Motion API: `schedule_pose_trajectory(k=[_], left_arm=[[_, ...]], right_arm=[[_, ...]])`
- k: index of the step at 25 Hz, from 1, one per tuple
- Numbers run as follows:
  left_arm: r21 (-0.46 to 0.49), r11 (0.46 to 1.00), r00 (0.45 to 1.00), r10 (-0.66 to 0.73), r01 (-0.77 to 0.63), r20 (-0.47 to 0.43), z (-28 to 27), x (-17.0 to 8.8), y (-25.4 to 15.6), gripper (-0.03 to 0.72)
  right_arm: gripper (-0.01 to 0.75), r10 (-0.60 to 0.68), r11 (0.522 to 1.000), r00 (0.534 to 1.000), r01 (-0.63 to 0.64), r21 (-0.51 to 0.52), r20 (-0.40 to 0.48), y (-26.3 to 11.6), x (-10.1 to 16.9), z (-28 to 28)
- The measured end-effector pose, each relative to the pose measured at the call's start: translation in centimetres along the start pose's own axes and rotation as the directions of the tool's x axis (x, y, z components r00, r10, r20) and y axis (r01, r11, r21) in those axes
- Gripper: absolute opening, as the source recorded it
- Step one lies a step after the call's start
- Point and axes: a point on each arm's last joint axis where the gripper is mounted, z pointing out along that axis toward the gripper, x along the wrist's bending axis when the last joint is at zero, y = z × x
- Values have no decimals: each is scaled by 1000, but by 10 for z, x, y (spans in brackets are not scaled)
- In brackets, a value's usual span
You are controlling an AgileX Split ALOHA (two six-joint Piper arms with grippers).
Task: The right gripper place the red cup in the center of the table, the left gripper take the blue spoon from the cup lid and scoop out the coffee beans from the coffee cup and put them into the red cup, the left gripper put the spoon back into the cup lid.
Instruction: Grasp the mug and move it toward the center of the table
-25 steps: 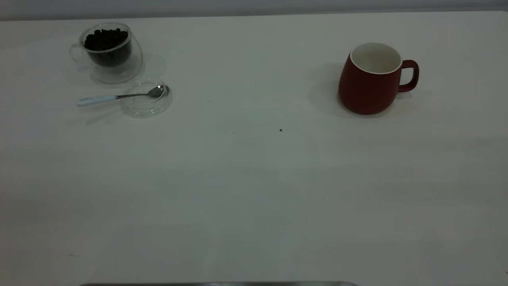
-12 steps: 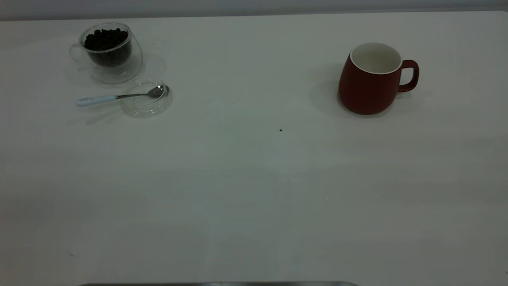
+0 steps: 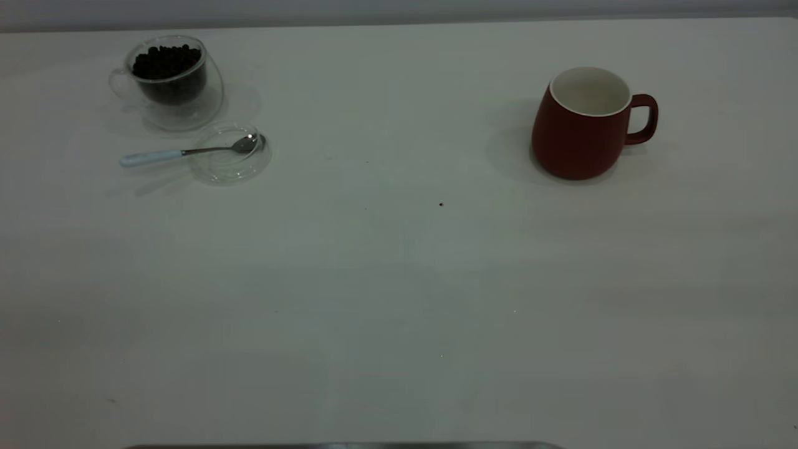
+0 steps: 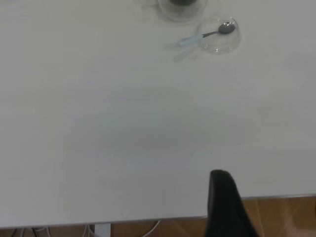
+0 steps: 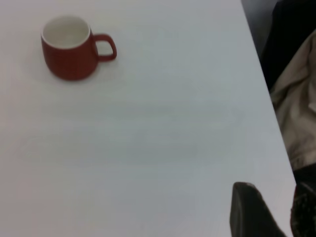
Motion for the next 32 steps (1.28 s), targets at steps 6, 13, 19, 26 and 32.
schedule_pose_trajectory(k=[6, 13, 19, 26, 32], left_arm=[[0, 1000, 1000, -1, 1, 0, 0, 0, 0, 487], [0, 1000, 1000, -1, 1, 0, 0, 0, 0, 487], [0, 1000, 1000, -1, 1, 0, 0, 0, 0, 487], [0, 1000, 1000, -1, 1, 0, 0, 0, 0, 487], [0, 1000, 1000, -1, 1, 0, 0, 0, 0, 487]], right_arm=[[379, -57, 998, 993, 56, -14, -99, 36, 9, 23], [493, -20, 1000, 988, 17, -25, -151, 85, 17, 98], [494, 92, 981, 978, -56, 186, -187, 95, 26, 188], [494, 212, 918, 948, -110, 380, -237, 118, 39, 285], [494, 233, 876, 939, -90, 475, -253, 116, 46, 357]])
